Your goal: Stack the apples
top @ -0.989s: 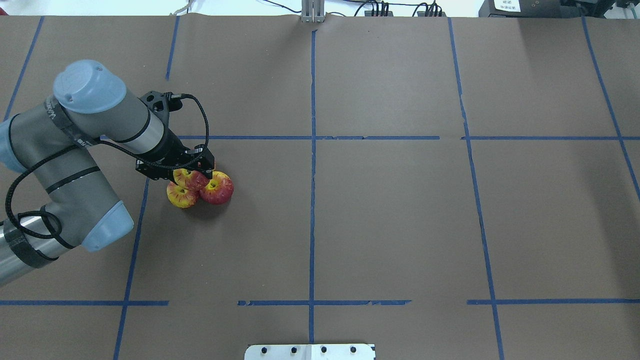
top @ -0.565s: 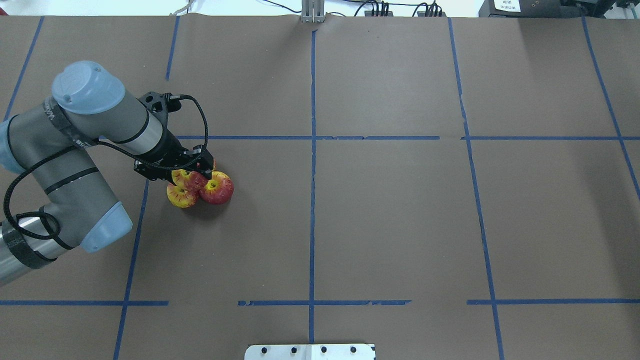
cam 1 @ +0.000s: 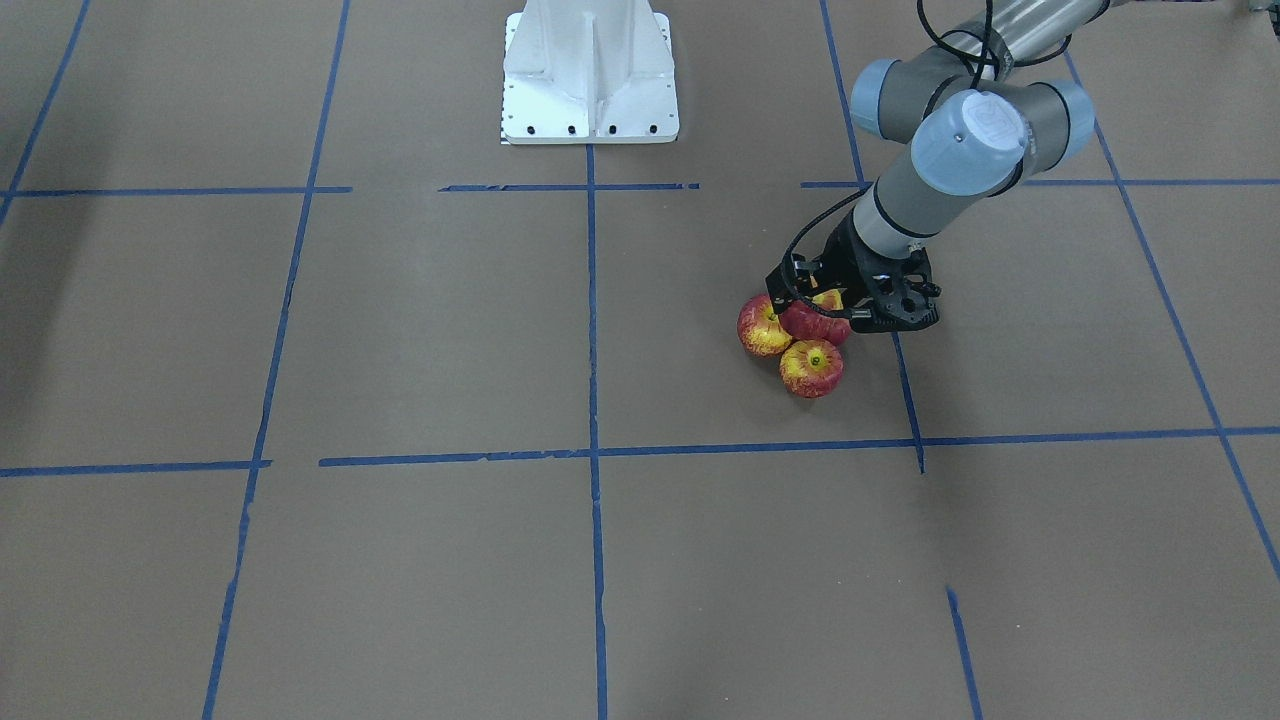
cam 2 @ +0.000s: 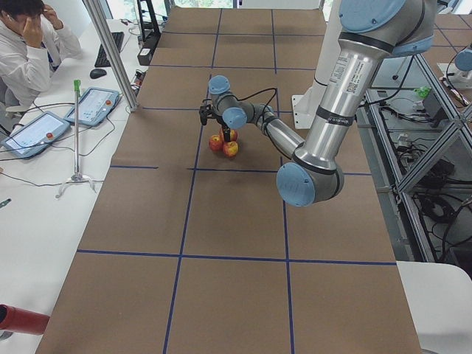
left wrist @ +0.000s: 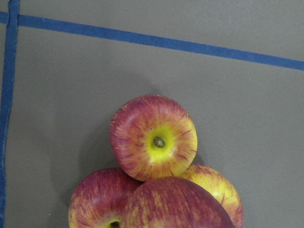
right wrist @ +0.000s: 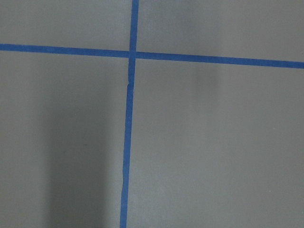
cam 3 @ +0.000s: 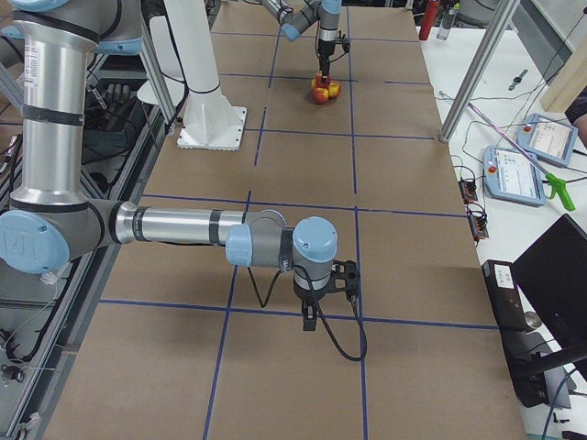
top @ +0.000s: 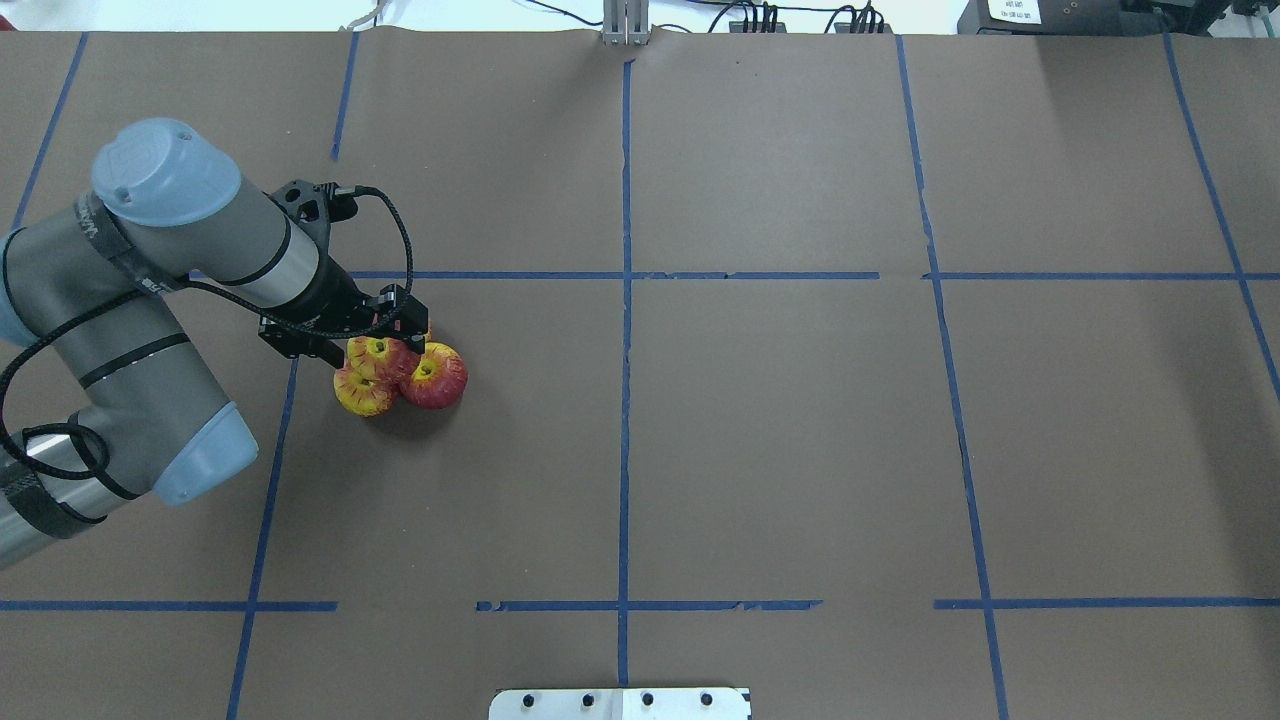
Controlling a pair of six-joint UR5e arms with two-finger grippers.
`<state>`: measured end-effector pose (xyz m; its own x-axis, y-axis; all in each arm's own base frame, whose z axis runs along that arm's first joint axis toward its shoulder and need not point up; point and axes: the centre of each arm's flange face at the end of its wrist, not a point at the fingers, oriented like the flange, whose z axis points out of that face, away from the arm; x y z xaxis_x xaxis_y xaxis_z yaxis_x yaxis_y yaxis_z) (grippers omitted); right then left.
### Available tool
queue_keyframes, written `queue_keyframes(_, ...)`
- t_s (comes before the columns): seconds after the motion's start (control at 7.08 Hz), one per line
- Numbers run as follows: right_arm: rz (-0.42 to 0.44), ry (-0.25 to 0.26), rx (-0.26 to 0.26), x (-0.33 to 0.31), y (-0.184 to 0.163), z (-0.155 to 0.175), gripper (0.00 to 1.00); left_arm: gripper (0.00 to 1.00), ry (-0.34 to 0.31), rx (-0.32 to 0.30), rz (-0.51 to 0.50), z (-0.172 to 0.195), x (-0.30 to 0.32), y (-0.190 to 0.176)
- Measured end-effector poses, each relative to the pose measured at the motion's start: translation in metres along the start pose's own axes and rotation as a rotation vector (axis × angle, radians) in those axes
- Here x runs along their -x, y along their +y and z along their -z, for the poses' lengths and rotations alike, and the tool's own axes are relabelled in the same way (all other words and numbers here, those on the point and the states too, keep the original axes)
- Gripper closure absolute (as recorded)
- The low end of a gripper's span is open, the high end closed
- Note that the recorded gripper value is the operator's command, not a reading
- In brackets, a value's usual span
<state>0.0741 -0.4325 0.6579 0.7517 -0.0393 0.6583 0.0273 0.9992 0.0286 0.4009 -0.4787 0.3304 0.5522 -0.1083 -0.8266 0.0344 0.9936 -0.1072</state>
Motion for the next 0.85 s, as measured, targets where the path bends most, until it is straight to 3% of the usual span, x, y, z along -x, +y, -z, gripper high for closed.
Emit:
queue_keyframes(0.28, 0.000, 0.000, 0.000, 0.000, 0.000, 0.000, 0.00, 0.00, 0.038, -0.082, 0.016, 0.063, 0.005, -0.020)
queue_keyframes(0.42, 0.000, 0.000, 0.000, 0.000, 0.000, 0.000, 0.00, 0.00, 0.023, -0.121, 0.007, 0.101, 0.014, -0.030)
queue_keyframes(0.71, 0.000, 0.000, 0.000, 0.000, 0.000, 0.000, 0.00, 0.00, -0.083, -0.128, -0.092, 0.143, 0.049, -0.043)
queue_keyframes(0.85, 0.000, 0.000, 0.000, 0.000, 0.000, 0.000, 0.00, 0.00, -0.142, -0.123, -0.139, 0.158, 0.095, -0.051)
